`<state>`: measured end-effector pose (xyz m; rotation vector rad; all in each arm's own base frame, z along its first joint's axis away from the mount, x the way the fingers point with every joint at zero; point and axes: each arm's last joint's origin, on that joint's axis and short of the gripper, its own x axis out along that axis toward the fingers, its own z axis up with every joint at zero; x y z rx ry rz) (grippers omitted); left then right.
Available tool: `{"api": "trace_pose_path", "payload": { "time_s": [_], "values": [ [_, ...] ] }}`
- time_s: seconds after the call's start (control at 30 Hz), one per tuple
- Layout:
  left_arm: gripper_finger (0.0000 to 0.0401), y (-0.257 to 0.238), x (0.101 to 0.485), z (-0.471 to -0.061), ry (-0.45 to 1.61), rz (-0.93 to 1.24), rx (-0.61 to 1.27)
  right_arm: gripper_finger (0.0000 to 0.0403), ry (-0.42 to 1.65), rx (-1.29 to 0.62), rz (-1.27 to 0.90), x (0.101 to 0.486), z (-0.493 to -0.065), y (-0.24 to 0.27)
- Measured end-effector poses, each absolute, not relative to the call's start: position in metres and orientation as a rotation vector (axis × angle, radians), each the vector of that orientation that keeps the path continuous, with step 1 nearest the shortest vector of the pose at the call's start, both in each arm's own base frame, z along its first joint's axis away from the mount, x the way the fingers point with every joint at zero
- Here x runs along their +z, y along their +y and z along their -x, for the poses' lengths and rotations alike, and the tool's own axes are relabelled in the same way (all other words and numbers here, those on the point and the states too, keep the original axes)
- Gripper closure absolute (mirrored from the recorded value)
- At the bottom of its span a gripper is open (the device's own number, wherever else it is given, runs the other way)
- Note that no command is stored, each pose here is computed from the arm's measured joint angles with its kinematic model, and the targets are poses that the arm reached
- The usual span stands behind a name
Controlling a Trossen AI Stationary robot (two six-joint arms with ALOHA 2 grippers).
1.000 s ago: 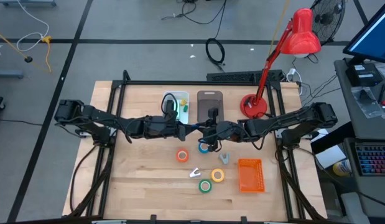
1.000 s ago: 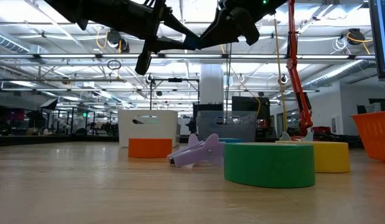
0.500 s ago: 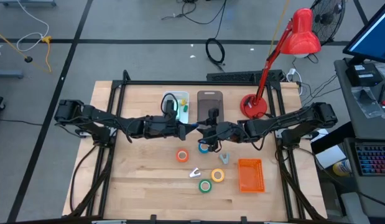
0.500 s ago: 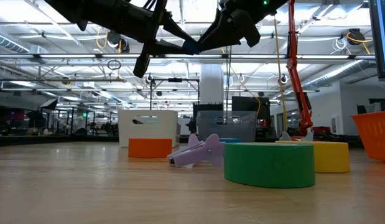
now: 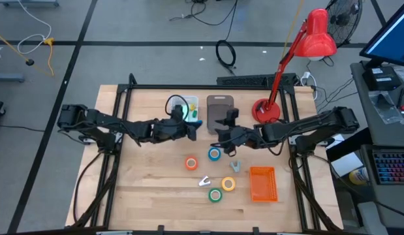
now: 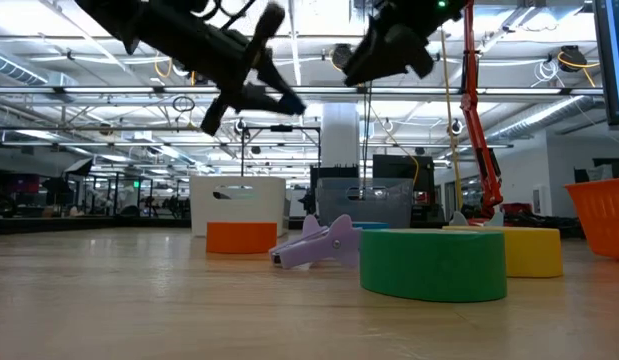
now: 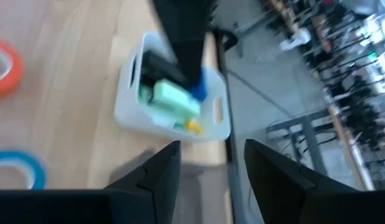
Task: Pick and place Stapler, Stapler remover, tape
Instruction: Put the blue stapler into the white bin
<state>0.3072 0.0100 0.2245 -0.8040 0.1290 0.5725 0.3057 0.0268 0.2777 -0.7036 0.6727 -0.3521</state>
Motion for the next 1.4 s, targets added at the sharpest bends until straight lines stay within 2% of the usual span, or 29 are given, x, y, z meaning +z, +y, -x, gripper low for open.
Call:
{"api": "trace_pose_path", "payload": {
  "time_s": [0.1,0.33,0.7,0.9,1.27,1.4],
  "values": [
    [0.0331,0.024,0.218,-0.303,0.156,0.757,0.694,0.0232,0.683,-0.366,0.656,0.282,-0.296,0.024],
    [0.0331,0.049,0.208,-0.295,0.238,0.75,0.815,0.0232,0.657,-0.376,0.538,0.283,-0.27,0.02],
    [0.0331,0.076,0.223,-0.305,0.509,0.627,0.79,0.0232,0.651,-0.396,0.475,0.27,-0.254,0.018],
    [0.0331,0.095,0.206,-0.325,0.738,0.62,0.743,0.0232,0.649,-0.397,0.471,0.27,-0.254,0.018],
    [0.033,0.109,0.199,-0.324,0.867,0.666,0.811,0.0236,0.648,-0.397,0.471,0.27,-0.254,0.018],
    [0.033,0.109,0.201,-0.327,0.837,0.67,0.804,0.0238,0.647,-0.397,0.471,0.27,-0.254,0.018]
  ]
}}
